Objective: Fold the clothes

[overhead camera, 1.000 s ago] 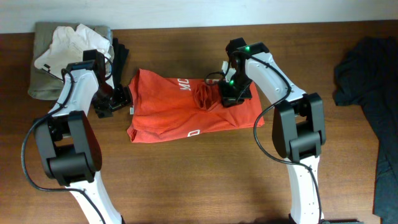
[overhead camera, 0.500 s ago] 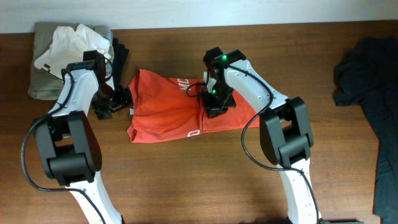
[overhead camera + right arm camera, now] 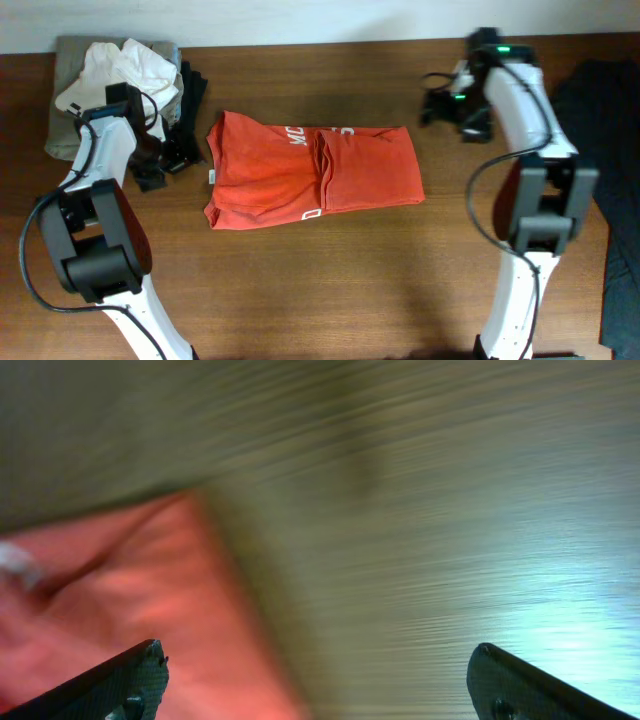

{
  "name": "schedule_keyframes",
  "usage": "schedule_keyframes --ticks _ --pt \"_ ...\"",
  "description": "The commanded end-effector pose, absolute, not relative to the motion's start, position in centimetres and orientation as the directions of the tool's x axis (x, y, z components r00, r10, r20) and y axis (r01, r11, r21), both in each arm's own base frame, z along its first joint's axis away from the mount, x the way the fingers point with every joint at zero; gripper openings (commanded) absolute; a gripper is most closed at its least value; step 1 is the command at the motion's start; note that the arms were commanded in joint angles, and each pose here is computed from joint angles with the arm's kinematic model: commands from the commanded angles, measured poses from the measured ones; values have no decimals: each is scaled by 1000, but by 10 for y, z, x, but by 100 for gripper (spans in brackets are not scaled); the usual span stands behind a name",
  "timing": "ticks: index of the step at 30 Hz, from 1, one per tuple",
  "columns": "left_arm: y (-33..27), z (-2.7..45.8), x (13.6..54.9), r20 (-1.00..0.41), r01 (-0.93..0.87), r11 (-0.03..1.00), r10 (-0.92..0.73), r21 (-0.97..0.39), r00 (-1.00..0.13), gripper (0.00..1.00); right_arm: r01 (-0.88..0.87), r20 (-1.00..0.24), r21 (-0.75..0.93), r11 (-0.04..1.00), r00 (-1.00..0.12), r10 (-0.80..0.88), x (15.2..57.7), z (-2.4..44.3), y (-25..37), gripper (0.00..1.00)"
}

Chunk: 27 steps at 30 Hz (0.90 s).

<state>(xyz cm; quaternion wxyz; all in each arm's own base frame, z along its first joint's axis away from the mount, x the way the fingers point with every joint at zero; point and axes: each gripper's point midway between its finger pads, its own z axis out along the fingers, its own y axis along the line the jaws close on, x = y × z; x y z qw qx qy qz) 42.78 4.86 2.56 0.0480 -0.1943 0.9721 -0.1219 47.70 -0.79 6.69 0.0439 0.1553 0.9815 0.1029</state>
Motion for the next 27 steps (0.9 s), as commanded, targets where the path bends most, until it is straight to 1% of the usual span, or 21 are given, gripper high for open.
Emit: schedule_keyframes --ticks 1,5,9,13,16,21,24,27 --pt "29 27 424 -58 -298 892 -336 -341 -940 99 396 -106 207 895 -900 423 478 86 -66 99" --pt "5 16 419 -59 -222 856 -280 -466 -958 99 493 -101 206 846 -849 519 466 86 -117 99" --pt "2 0 409 -48 -225 852 -280 -473 -959 99 539 -102 206 816 -818 566 459 86 -144 99" --pt "-17 -8 402 -37 -205 803 -271 -560 -962 99 561 -105 207 801 -802 589 456 86 -157 99" --pt "-30 -13 396 -27 -185 804 -243 -565 -970 99 561 -105 207 802 -802 588 456 86 -156 98" --pt "-66 -12 400 -70 -82 821 -147 -565 -987 99 561 -105 207 802 -802 588 456 86 -156 99" --pt "-64 -20 400 -54 -129 861 -178 -492 -982 99 561 -105 207 802 -802 588 456 86 -156 99" --pt "-64 -21 401 -59 -126 867 -176 -481 -983 99 561 -105 207 802 -802 588 456 86 -156 99"
